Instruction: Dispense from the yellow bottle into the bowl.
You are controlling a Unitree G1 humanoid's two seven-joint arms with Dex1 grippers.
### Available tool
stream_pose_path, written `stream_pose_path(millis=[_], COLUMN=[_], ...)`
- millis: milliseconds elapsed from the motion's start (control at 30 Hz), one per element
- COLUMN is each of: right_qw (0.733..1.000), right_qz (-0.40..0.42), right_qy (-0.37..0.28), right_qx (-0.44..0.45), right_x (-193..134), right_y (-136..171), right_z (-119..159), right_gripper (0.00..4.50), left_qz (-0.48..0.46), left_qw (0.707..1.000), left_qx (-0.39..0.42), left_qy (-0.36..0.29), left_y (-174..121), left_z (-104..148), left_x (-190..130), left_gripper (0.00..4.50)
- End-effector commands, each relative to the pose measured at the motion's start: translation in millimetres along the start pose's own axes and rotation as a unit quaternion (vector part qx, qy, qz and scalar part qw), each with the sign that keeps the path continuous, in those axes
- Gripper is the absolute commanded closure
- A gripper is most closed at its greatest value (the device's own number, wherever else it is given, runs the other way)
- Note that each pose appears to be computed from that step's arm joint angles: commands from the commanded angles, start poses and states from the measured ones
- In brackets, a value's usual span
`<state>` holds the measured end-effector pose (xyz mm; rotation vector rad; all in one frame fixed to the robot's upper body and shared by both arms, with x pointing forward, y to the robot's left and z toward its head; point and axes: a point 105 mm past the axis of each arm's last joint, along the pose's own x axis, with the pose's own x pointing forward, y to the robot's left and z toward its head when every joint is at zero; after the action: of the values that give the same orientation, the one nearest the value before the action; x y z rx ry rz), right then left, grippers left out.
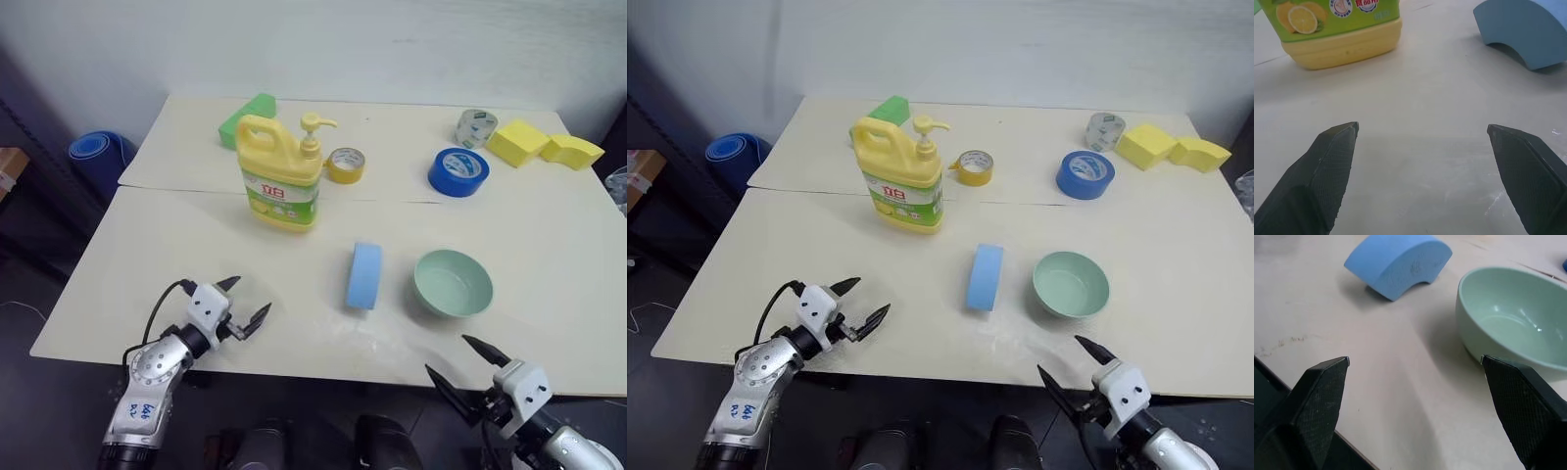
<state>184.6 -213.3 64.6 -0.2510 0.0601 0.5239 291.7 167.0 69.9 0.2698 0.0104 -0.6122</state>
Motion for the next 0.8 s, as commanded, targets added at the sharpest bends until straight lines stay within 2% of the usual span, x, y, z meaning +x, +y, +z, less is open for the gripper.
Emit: stream_pose_path(millis=[33, 100, 200, 400, 533, 700, 800], right_qw=[0.999, 0.997, 0.995, 0.997, 0.996, 0.984, 0.977], right_qz=[-0.009, 0.018, 0.06, 0.046, -0.063, -0.099, -0.103], right_qy=[-0.036, -0.066, -0.066, -0.03, 0.058, 0.114, 0.124], right_qx=[-0.001, 0.022, 0.043, 0.045, 0.039, 0.094, 0.138], right_x=[1, 13, 40, 114, 151, 173, 181], right_y=[-5, 3, 14, 17, -2, 7, 14], right_z=[27, 54, 82, 112, 98, 87, 86], right_gripper=[0.0, 0.0, 0.0, 0.0, 0.0, 0.0, 0.0], left_qz=[-0.006, -0.055, -0.188, -0.27, -0.289, -0.286, -0.286], left_qw=[0.999, 0.996, 0.977, 0.961, 0.956, 0.957, 0.957], left_qx=[-0.009, -0.034, -0.055, -0.041, -0.029, -0.023, -0.024], left_qy=[-0.036, -0.065, -0.088, -0.051, -0.043, -0.036, -0.034], left_y=[1, -5, -21, -12, -10, -12, -15], left_z=[13, 28, 49, 53, 56, 56, 55], left_x=[0, -3, -19, -42, -49, -56, -58], left_gripper=[0.01, 0.01, 0.01, 0.01, 0.01, 0.01, 0.01])
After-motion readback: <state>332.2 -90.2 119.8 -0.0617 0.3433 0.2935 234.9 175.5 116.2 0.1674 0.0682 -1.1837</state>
